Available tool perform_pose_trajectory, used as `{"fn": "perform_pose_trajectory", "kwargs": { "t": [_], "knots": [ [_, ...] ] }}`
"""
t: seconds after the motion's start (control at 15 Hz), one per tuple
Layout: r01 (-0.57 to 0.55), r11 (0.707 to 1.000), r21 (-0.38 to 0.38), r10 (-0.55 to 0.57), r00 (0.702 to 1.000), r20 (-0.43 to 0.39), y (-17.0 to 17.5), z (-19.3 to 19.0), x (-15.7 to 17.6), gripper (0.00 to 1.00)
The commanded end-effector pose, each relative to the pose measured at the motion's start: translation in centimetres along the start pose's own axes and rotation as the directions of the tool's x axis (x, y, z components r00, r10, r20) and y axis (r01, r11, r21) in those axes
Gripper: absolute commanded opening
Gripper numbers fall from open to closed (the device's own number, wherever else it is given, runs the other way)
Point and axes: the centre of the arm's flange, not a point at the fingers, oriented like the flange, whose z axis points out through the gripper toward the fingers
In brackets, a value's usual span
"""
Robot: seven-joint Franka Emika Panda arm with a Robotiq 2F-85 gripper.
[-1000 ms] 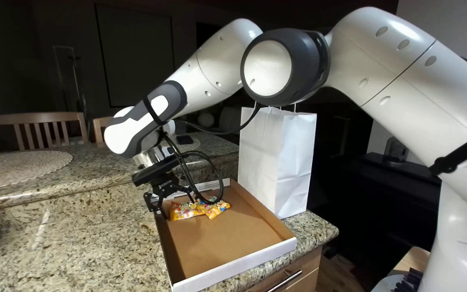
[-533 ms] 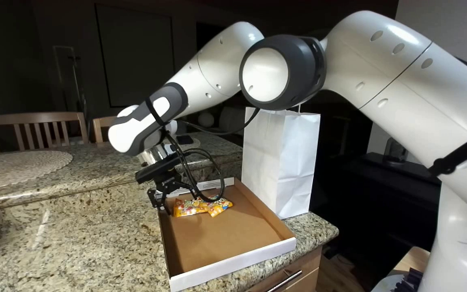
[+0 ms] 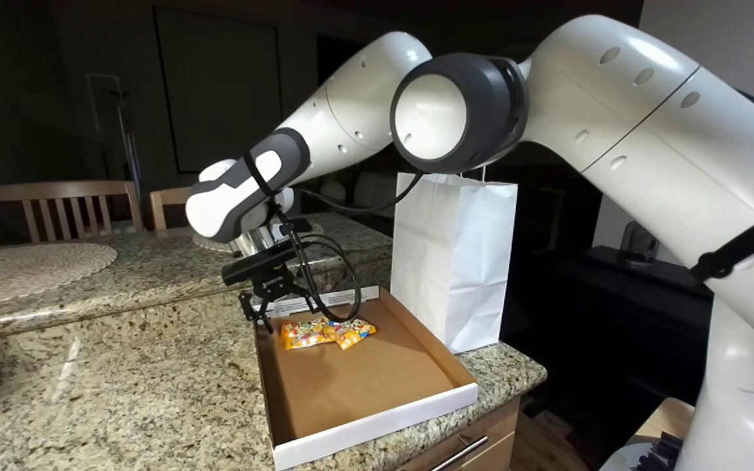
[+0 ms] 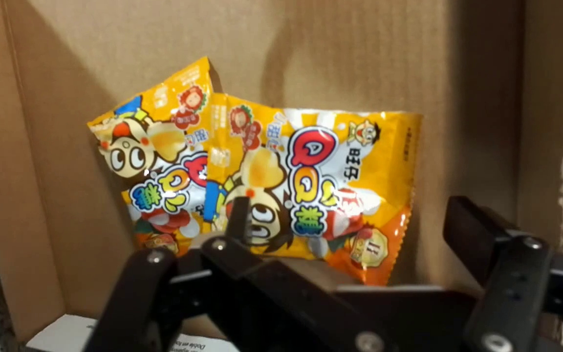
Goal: Pick up the two objects on the cover box and put them on the counter
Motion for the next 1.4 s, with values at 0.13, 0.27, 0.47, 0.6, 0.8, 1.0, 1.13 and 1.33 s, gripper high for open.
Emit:
{"fn": "perform_pose_trajectory", "kwargs": {
  "t": [0.13,0.27,0.47,0.6,0.8,1.0,1.13,1.33],
  "knots": [
    [-0.121,0.990,0.067,0.120,0.993,0.007,3.7,0.3,0.5,1.00],
    [-0.135,0.988,0.068,0.134,0.991,0.024,4.1,1.4,1.0,1.00],
    [-0.120,0.989,0.090,0.119,0.993,0.026,3.8,2.8,1.3,1.00],
    [-0.115,0.986,0.121,0.113,0.993,0.020,3.7,3.1,1.2,1.00],
    [-0.122,0.981,0.152,0.120,0.992,0.024,3.9,3.3,1.2,1.00],
    [-0.136,0.979,0.153,0.129,0.990,0.053,4.2,3.9,1.3,0.74],
    [-0.142,0.977,0.160,0.133,0.989,0.064,4.4,3.9,1.3,0.60],
    [-0.146,0.976,0.159,0.136,0.988,0.071,4.6,3.7,1.1,0.39]
  ]
}}
